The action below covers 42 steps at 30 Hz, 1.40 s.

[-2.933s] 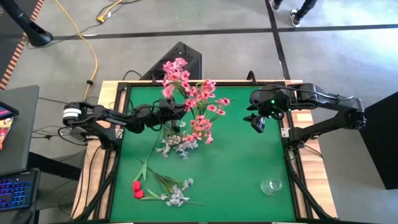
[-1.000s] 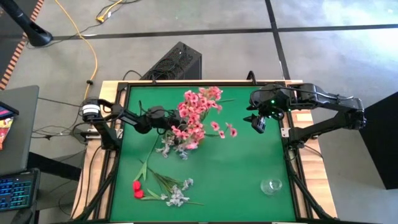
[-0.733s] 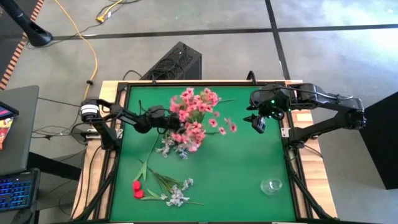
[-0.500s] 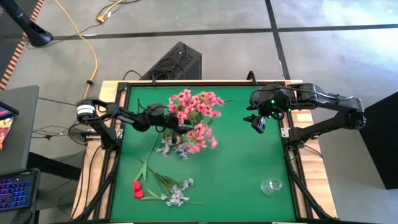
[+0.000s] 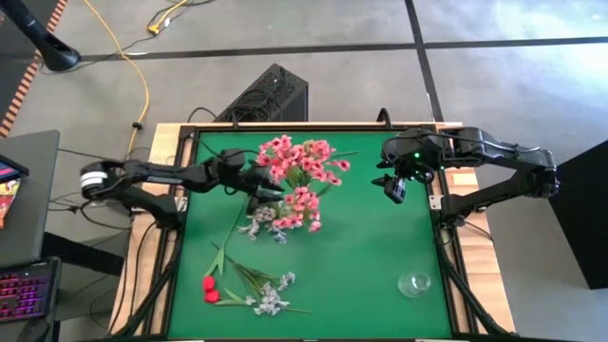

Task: Sort flowers into vase by color
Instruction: Put the white flowers into the top transparent vase

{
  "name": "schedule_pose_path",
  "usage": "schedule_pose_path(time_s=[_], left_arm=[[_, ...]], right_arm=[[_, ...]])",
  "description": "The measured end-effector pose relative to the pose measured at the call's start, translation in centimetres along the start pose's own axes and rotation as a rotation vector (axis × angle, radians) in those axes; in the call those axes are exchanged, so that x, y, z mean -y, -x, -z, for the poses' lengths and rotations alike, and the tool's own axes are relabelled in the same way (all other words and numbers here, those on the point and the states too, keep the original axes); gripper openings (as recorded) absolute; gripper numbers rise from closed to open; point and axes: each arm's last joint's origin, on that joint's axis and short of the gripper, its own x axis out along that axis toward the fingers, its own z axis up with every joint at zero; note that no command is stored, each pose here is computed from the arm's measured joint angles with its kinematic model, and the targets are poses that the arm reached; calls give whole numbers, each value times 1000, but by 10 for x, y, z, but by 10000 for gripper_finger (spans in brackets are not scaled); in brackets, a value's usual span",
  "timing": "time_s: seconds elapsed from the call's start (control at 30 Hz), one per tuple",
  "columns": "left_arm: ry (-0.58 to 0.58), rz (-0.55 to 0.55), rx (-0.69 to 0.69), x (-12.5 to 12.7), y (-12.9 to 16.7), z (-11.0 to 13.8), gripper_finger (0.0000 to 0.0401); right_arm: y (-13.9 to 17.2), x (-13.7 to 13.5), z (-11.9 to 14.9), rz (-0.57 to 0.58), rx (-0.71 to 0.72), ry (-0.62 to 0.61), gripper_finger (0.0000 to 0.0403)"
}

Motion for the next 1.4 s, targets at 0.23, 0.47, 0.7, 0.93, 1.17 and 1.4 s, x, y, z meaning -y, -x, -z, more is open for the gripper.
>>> schedule_pose_path(time_s=[0.23,0.47,0.7,0.93,1.17,1.4], left_arm=[[27,-97,-173,9,22,9,142],[-35,-193,-263,17,42,10,142],[-227,-392,-561,11,54,-16,142],[-491,-359,-969,-15,46,-16,142],[-685,-279,-1244,-38,24,10,142],[-717,-218,-1257,-45,13,20,142]], right_arm=[[0,0,-1,-2,7,4,276],[0,0,-2,-5,18,26,276],[0,0,-2,-5,18,27,276],[0,0,-2,-4,17,27,276],[0,0,-1,-4,15,28,276],[0,0,-1,-4,15,31,276]])
